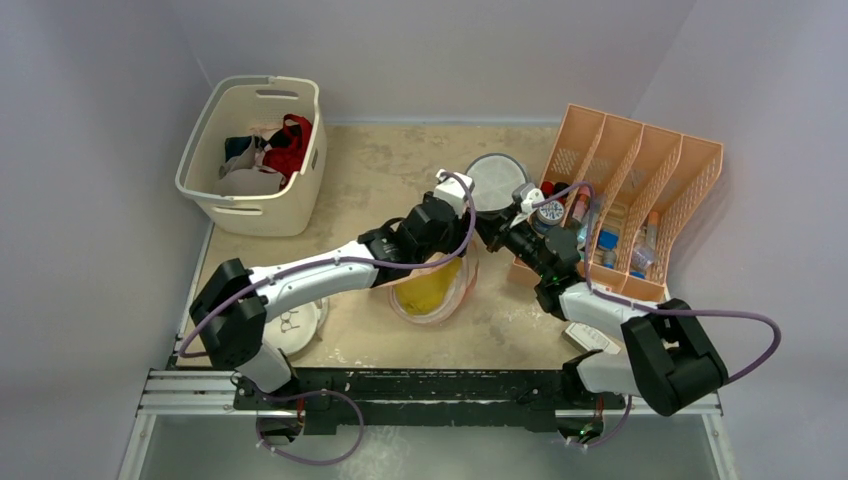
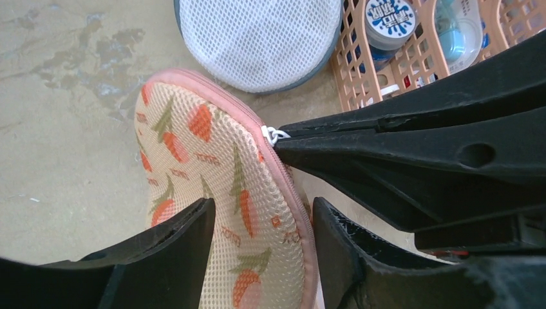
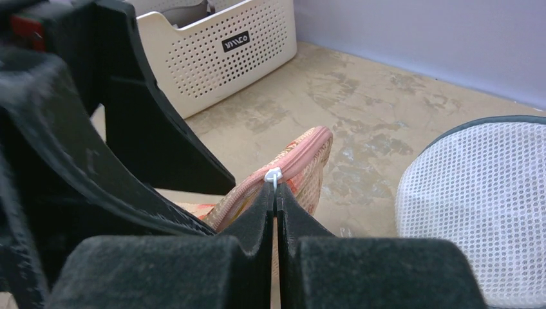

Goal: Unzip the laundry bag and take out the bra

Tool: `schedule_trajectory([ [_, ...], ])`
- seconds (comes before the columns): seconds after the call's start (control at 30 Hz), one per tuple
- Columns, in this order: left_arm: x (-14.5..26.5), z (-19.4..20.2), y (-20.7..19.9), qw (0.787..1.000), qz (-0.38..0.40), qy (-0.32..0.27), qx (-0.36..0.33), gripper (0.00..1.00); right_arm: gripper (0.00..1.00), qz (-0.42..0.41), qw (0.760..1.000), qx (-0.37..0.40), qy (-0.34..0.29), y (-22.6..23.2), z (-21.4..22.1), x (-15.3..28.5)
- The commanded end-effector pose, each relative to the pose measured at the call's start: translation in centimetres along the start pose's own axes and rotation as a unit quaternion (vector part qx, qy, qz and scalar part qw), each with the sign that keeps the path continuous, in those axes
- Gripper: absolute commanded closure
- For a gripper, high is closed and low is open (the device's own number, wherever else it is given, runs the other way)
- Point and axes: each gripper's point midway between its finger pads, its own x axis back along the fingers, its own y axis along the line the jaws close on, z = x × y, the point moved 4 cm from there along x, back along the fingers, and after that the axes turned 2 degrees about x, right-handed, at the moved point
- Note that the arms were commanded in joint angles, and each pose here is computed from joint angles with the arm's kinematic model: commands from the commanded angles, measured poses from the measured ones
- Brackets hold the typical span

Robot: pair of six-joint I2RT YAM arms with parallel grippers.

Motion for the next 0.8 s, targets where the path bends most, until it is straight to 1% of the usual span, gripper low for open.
schedule_trajectory([
  [0.0, -0.8, -2.4, -1.4, 0.998, 0.008, -0.043, 0.037, 0.45, 1.00, 0.002, 0.999, 0.021, -0.035, 0.1, -1.9, 0.0],
  [0.07, -1.0, -2.3, -1.3, 0.998, -0.001, -0.043, 0.035, 0.51, 1.00, 0.002, 0.999, 0.020, -0.035, 0.1, -1.9, 0.0],
  [0.17, -1.0, -2.6, -0.5, 0.999, -0.023, -0.046, 0.016, 0.66, 1.00, 0.004, 0.999, 0.022, -0.033, 0.0, -1.8, 0.0],
  [0.2, -0.8, -2.7, -0.4, 0.999, -0.027, -0.044, 0.001, 0.71, 1.00, 0.006, 0.999, 0.021, -0.031, -0.1, -1.6, 0.0],
  [0.23, -0.6, -2.8, -0.2, 0.999, -0.030, -0.040, -0.015, 0.74, 1.00, 0.006, 0.999, 0.020, -0.027, -0.1, -1.4, 0.0],
  [0.3, -0.3, -2.9, 0.3, 0.997, -0.037, -0.025, -0.059, 0.85, 1.00, 0.001, 1.000, 0.006, -0.022, 0.1, -1.0, 0.1],
  [0.4, 0.4, -2.8, 1.0, 0.991, -0.040, 0.002, -0.128, 1.00, 1.00, 0.012, 1.000, 0.004, -0.021, -0.2, -0.9, 0.1],
  [0.5, 1.2, -2.7, 1.2, 0.981, -0.019, 0.020, -0.191, 1.00, 1.00, 0.026, 1.000, -0.006, -0.016, -1.0, -0.7, 0.2],
  [0.57, 2.0, -2.6, 1.0, 0.974, 0.010, 0.019, -0.226, 1.00, 1.00, 0.034, 0.999, -0.014, -0.018, -1.8, -0.6, 0.6],
  [0.63, 2.7, -2.2, 1.1, 0.967, 0.032, 0.008, -0.254, 1.00, 1.00, 0.038, 0.999, -0.024, -0.019, -2.4, -0.5, 1.0],
  [0.67, 3.2, -2.7, 0.9, 0.964, 0.042, -0.012, -0.263, 1.00, 1.00, 0.041, 0.999, -0.026, -0.020, -2.8, -0.5, 1.1],
  [0.7, 3.5, -2.0, 1.0, 0.960, 0.052, -0.017, -0.274, 1.00, 1.00, 0.043, 0.998, -0.027, -0.020, -3.0, -0.5, 1.3],
  [0.77, 4.6, -2.1, 0.8, 0.956, 0.077, -0.043, -0.281, 1.00, 1.00, 0.048, 0.998, -0.029, -0.019, -3.3, -0.4, 1.3],
])
